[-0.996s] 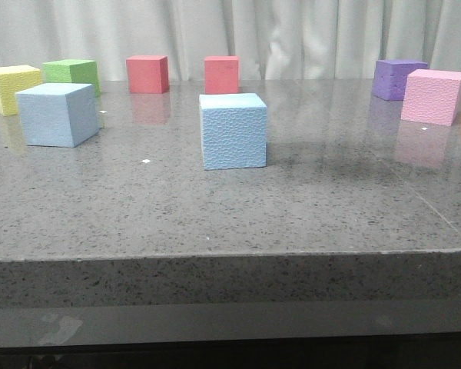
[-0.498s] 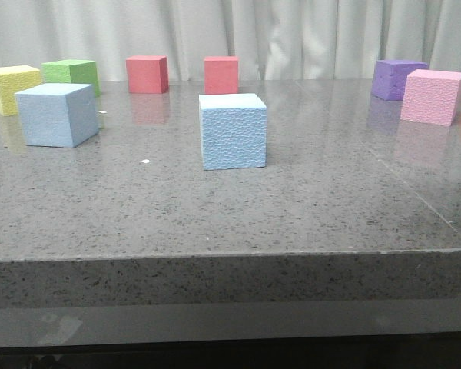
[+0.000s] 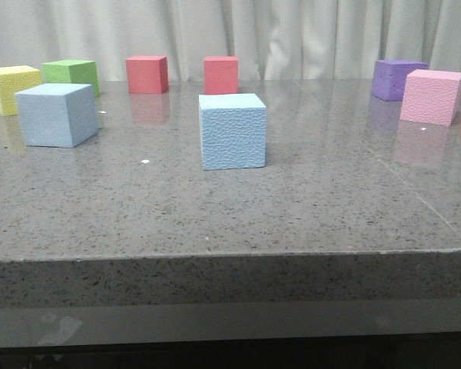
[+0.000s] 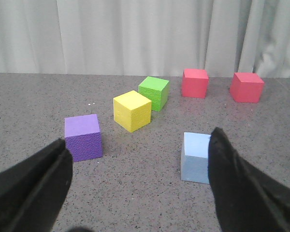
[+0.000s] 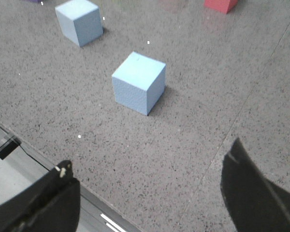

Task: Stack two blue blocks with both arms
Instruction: 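Open the right gripper and raise it away from the cube, then lower the left gripper onto the other light blue cube and grasp it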

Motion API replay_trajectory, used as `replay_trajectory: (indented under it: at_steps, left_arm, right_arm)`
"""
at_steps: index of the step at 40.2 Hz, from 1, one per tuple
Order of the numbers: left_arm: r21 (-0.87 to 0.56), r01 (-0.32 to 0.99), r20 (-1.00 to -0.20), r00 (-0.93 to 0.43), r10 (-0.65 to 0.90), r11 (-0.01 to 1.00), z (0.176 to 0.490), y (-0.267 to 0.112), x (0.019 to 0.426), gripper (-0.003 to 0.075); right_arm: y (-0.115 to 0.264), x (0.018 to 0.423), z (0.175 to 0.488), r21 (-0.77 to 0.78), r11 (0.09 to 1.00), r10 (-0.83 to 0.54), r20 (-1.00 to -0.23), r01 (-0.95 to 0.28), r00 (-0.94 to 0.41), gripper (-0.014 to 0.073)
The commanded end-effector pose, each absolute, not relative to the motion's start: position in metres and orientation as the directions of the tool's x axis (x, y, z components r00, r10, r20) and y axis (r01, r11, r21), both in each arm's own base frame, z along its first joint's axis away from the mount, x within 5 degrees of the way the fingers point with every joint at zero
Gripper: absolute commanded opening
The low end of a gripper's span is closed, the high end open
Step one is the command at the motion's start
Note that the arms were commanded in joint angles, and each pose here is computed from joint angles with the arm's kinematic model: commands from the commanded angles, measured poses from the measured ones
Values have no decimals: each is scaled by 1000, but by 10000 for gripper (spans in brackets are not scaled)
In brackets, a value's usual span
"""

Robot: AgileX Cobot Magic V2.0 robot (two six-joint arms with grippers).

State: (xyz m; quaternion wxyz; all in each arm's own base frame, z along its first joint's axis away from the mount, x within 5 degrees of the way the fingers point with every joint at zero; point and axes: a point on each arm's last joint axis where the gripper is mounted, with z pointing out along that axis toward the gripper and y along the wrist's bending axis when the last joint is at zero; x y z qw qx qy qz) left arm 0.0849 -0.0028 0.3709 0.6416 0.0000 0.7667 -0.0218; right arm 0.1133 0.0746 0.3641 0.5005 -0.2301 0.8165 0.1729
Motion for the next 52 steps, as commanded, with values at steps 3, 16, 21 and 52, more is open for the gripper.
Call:
replay_trajectory:
  at_steps: [3, 16, 21, 52]
  left_arm:
    - [-65, 41, -995, -76, -62, 997, 387, -4, 86, 567]
    - [0, 47, -982, -188, 8, 999, 385, -5, 103, 569]
    - [3, 98, -958, -286, 31, 995, 385, -13, 127, 570]
    - [23, 289, -811, -554, 187, 957, 368, -94, 313, 570]
  right_arm:
    - [74, 114, 379, 46, 836, -149, -940, -547, -307, 603]
    - [74, 113, 377, 47, 835, -164, -930, -548, -330, 603]
    - [74, 113, 377, 47, 835, -164, -930, -548, -330, 603]
    - [74, 113, 377, 47, 835, -164, -930, -548, -330, 549]
